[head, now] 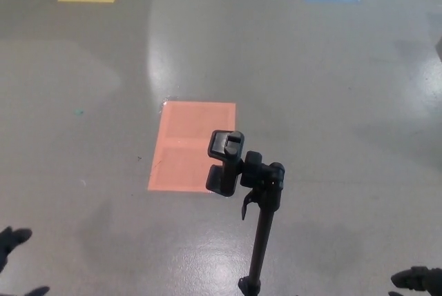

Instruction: The robot uses its left hand to grab the top of a phone stand kept on the floor and tilt it upwards to adjust its angle

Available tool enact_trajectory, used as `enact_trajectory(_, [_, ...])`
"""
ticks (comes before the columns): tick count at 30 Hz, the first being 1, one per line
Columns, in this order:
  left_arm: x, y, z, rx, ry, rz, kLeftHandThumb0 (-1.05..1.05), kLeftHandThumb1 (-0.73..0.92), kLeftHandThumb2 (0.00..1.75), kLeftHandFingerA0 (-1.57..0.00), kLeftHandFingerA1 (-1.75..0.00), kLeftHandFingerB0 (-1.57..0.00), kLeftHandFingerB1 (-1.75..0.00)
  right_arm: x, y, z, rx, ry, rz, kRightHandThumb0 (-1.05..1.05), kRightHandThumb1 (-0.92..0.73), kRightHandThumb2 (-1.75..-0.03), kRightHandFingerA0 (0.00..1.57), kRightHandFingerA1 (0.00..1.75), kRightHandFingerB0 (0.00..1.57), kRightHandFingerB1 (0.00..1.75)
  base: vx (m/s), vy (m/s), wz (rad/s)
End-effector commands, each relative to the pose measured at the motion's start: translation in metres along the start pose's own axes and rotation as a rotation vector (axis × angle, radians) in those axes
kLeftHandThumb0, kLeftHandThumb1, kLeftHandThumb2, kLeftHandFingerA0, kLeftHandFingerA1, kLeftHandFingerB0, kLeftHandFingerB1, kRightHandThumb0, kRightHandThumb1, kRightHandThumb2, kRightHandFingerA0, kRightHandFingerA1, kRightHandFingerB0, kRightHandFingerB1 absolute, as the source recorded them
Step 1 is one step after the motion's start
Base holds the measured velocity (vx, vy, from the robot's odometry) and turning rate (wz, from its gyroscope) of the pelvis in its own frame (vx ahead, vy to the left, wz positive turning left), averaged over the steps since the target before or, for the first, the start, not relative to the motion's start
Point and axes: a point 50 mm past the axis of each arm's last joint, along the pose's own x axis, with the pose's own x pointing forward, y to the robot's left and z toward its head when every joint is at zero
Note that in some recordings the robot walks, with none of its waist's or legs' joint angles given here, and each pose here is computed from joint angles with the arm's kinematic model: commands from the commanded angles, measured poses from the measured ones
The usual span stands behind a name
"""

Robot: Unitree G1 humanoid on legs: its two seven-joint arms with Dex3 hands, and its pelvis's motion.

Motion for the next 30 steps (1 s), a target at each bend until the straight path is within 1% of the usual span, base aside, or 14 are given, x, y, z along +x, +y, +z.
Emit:
enact_trajectory(1, [-0.007,-0.003,-0.018,-0.107,0.092,0.065,-0.79,0.57,0.96,-0.13,-0.44,0.00,-0.30,-0.002,-0.002,-0.006,0.023,-0.002,-0.027,-0.60,-0.84,-0.65,0.23,0.35,0.21,0.30,0.00,0.000,0.00])
enact_trajectory(3, [-0.008,0.000,-0.020,-0.124,0.098,0.060,-0.85,0.74,0.63,-0.17,-0.28,-0.09,-0.24,-0.002,-0.003,-0.005,0.028,-0.009,-0.030,-0.59,-0.83,-0.65,0.23,0.35,0.20,0.30,0.00,0.000,0.00])
enact_trajectory(4, [-0.008,0.001,-0.021,-0.118,0.104,0.064,-0.85,0.74,0.63,-0.17,-0.28,-0.09,-0.24,-0.002,-0.003,-0.005,0.034,-0.012,-0.031,-0.59,-0.83,-0.65,0.23,0.35,0.20,0.30,0.00,0.000,0.00])
enact_trajectory(5, [-0.009,0.003,-0.023,-0.118,0.112,0.065,-0.90,0.62,0.98,-0.05,-0.39,0.00,-0.26,-0.002,-0.003,-0.003,0.031,-0.016,-0.031,-0.60,-0.83,-0.65,0.23,0.35,0.21,0.30,0.00,0.000,0.00])
enact_trajectory(14, [-0.033,-0.014,-0.066,0.012,0.295,-0.097,-0.85,0.67,1.02,-0.19,-0.44,-0.07,-0.30,-0.007,0.015,-0.030,0.013,0.034,0.008,-0.60,-0.83,-0.65,0.22,0.35,0.21,0.31,0.00,0.000,0.00])
enact_trajectory(15, [-0.033,-0.014,-0.067,-0.008,0.310,-0.111,-0.86,0.84,0.67,-0.25,-0.29,-0.12,-0.24,-0.007,0.014,-0.030,0.025,0.034,0.005,-0.59,-0.83,-0.65,0.22,0.35,0.21,0.30,0.00,0.000,0.00])
enact_trajectory(16, [-0.033,-0.013,-0.068,-0.042,0.328,-0.133,-0.80,0.63,1.06,-0.11,-0.44,0.00,-0.34,-0.007,0.013,-0.031,0.041,0.039,-0.001,-0.59,-0.83,-0.66,0.19,0.33,0.22,0.31,0.00,0.000,0.00])
enact_trajectory(18, [-0.033,-0.013,-0.068,-0.055,0.338,-0.147,-0.80,0.63,1.06,-0.11,-0.44,0.00,-0.34,-0.007,0.013,-0.033,0.044,0.045,-0.006,-0.59,-0.83,-0.66,0.19,0.33,0.22,0.31,0.00,0.000,0.00])
enact_trajectory(19, [-0.034,-0.013,-0.069,-0.083,0.338,-0.161,-0.90,0.86,0.68,-0.13,-0.25,-0.08,-0.23,-0.008,0.013,-0.035,0.045,0.049,-0.007,-0.58,-0.83,-0.67,0.20,0.34,0.22,0.31,0.00,0.000,0.00])
enact_trajectory(20, [-0.034,-0.014,-0.069,-0.090,0.338,-0.165,-0.90,0.86,0.68,-0.13,-0.25,-0.08,-0.23,-0.008,0.014,-0.035,0.046,0.049,-0.007,-0.58,-0.83,-0.67,0.20,0.34,0.22,0.31,0.00,0.000,0.00])
enact_trajectory(21, [-0.036,-0.015,-0.072,-0.103,0.346,-0.177,-0.87,0.69,1.07,-0.08,-0.36,-0.08,-0.26,-0.009,0.016,-0.038,0.045,0.055,-0.002,-0.59,-0.83,-0.65,0.20,0.34,0.23,0.31,0.00,0.000,0.00])
enact_trajectory(22, [-0.037,-0.016,-0.073,-0.105,0.349,-0.181,-0.87,0.69,1.07,-0.08,-0.36,-0.08,-0.26,-0.009,0.017,-0.039,0.045,0.057,-0.001,-0.59,-0.83,-0.65,0.20,0.34,0.23,0.31,0.00,0.000,0.00])
enact_trajectory(23, [-0.039,-0.018,-0.075,-0.111,0.356,-0.187,-0.88,0.86,0.68,-0.13,-0.25,-0.09,-0.22,-0.009,0.018,-0.041,0.046,0.060,0.002,-0.60,-0.83,-0.66,0.19,0.34,0.22,0.32,0.00,0.000,0.00])
enact_trajectory(30, [-0.050,-0.025,-0.087,-0.128,0.393,-0.240,-0.84,0.88,0.68,-0.13,-0.25,-0.09,-0.22,-0.013,0.029,-0.054,0.025,0.097,0.021,-0.60,-0.82,-0.65,0.22,0.34,0.21,0.30,0.00,0.000,0.00])
